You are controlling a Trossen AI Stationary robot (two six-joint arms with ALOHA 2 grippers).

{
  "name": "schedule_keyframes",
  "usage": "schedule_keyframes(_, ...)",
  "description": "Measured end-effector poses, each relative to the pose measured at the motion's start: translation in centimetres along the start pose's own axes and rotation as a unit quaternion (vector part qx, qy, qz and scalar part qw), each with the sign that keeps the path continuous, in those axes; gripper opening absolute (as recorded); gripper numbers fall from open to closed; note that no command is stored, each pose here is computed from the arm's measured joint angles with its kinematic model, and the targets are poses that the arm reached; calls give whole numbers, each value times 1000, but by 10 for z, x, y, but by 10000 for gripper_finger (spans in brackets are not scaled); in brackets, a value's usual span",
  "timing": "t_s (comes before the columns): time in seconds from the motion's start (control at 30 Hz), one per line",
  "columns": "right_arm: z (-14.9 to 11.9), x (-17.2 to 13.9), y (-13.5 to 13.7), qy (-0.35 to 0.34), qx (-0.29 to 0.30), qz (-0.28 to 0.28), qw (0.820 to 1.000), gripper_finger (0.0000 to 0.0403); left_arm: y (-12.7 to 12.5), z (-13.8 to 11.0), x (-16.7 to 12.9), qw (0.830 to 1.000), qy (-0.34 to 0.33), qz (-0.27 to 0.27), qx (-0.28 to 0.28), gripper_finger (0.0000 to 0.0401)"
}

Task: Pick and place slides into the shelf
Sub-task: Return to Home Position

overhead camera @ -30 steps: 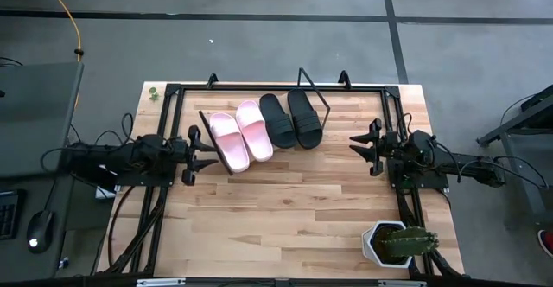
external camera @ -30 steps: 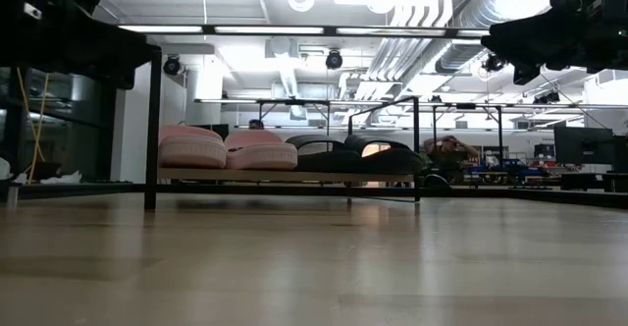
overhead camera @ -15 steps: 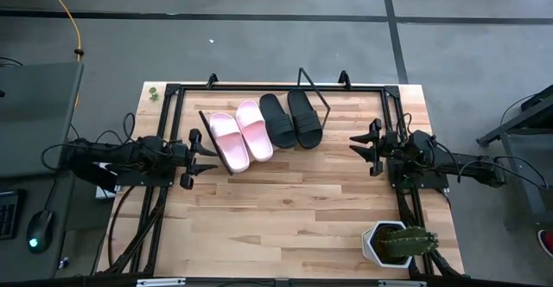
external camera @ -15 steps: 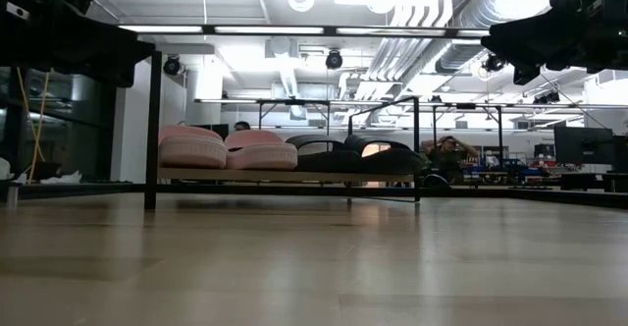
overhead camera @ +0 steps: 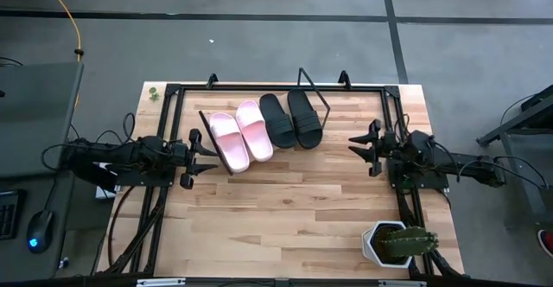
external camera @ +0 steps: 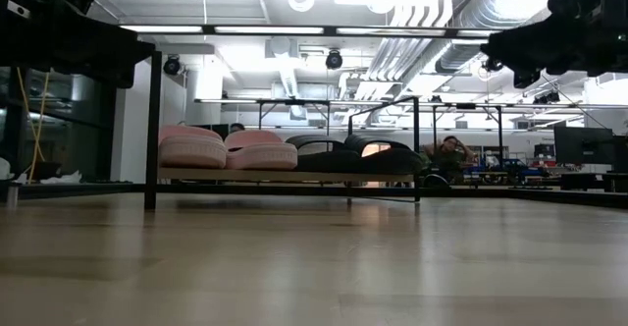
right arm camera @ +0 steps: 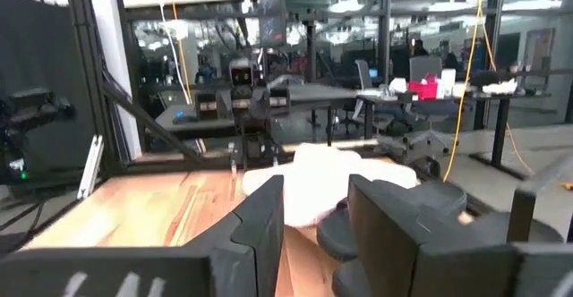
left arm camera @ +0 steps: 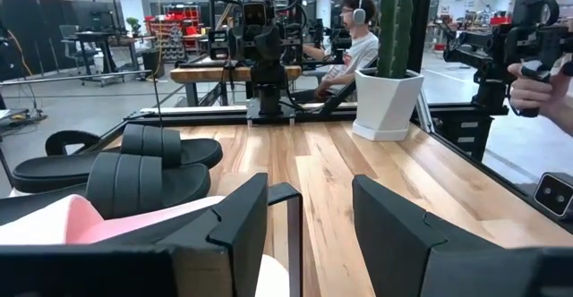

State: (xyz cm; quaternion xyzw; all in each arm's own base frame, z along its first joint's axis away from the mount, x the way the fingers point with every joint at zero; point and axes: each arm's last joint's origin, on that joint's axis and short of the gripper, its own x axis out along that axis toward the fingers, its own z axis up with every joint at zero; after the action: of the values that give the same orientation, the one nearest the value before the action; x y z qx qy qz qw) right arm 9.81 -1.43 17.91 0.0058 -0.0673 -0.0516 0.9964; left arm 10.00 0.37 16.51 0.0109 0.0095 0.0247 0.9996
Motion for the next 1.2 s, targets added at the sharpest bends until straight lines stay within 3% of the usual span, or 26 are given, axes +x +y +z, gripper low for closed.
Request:
schedule_keyframes(0.17,-6,0,0,31,-14,0,999,117,0,0,0,1000,0,1,0,150)
schedule_keyframes(0.47,-2,0,1,9,-37,17,999,117,0,0,0,1000,0,1,0,150)
schedule_keyframes(1.2,-13,-1,-2,66,-25,-37,997,117,0,0,0,1000,0,1,0,150)
